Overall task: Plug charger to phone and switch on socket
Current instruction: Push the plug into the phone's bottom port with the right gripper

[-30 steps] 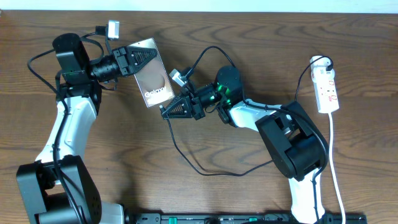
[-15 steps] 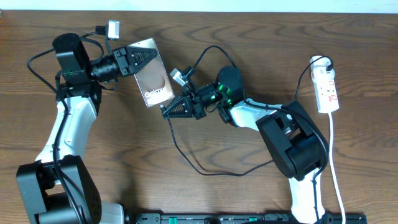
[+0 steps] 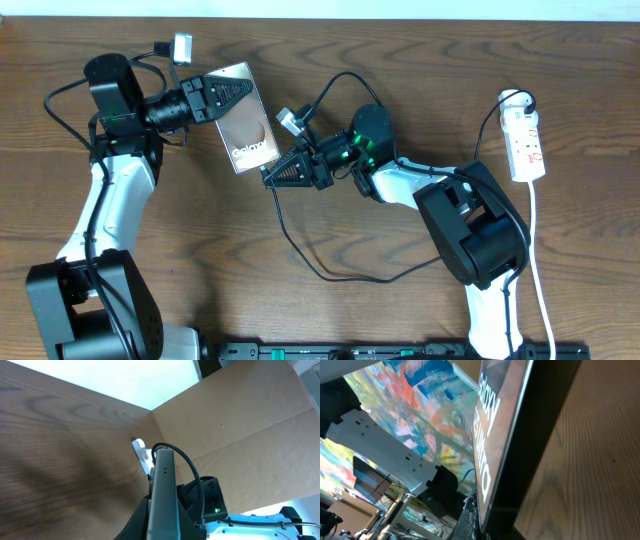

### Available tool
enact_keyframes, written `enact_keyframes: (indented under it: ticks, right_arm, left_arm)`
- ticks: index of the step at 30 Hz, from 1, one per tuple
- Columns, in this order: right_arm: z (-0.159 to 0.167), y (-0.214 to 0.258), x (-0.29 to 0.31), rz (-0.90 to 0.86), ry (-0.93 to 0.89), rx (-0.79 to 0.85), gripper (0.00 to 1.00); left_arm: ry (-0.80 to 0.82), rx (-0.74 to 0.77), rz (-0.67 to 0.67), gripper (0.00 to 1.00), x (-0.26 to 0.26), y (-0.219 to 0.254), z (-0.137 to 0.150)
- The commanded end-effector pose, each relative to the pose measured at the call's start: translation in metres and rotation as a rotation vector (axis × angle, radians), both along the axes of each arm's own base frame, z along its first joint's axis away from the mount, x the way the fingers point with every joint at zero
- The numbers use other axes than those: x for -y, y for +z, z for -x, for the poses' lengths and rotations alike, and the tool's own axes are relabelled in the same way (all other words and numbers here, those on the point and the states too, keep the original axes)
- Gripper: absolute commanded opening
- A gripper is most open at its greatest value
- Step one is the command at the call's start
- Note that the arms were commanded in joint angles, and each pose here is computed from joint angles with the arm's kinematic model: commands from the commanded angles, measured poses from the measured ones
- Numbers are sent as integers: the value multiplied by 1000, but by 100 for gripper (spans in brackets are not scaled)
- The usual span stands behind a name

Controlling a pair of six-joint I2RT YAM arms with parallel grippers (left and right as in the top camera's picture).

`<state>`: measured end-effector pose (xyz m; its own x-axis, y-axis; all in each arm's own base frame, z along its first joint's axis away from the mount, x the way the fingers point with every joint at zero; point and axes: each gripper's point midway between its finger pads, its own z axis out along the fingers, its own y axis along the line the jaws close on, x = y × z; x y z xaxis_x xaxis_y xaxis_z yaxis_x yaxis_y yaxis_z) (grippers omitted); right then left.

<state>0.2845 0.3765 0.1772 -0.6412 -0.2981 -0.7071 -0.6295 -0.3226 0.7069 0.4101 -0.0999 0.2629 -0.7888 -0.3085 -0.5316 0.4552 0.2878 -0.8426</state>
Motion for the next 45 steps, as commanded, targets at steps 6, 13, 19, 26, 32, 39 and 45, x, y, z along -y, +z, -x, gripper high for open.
enact_keyframes:
  ticks: [6,13,19,26,32,39,45]
  right_arm:
    - [-8,7,-2,-14,-28,12,1]
    - [-9,7,-3,-13,-34,5,1]
    - [-9,7,-3,-14,-34,7,1]
    - [-12,9,-4,-16,-57,-1,1]
    - [-20,14,-7,-22,-107,-30,1]
    - [-29,25,-9,-51,-166,-57,1]
    - [-38,28,-11,-55,-220,-105,1]
  left_arm:
    - [-34,19,7,8,3,10,8]
    - [-62,36,0,7,13,10,10]
    - [-77,48,-5,7,19,10,12]
    - [-77,48,-5,8,19,10,12]
    - [-62,48,-10,7,18,10,10]
    - [-45,54,-17,7,17,10,7]
    - [-44,75,-20,7,17,12,6]
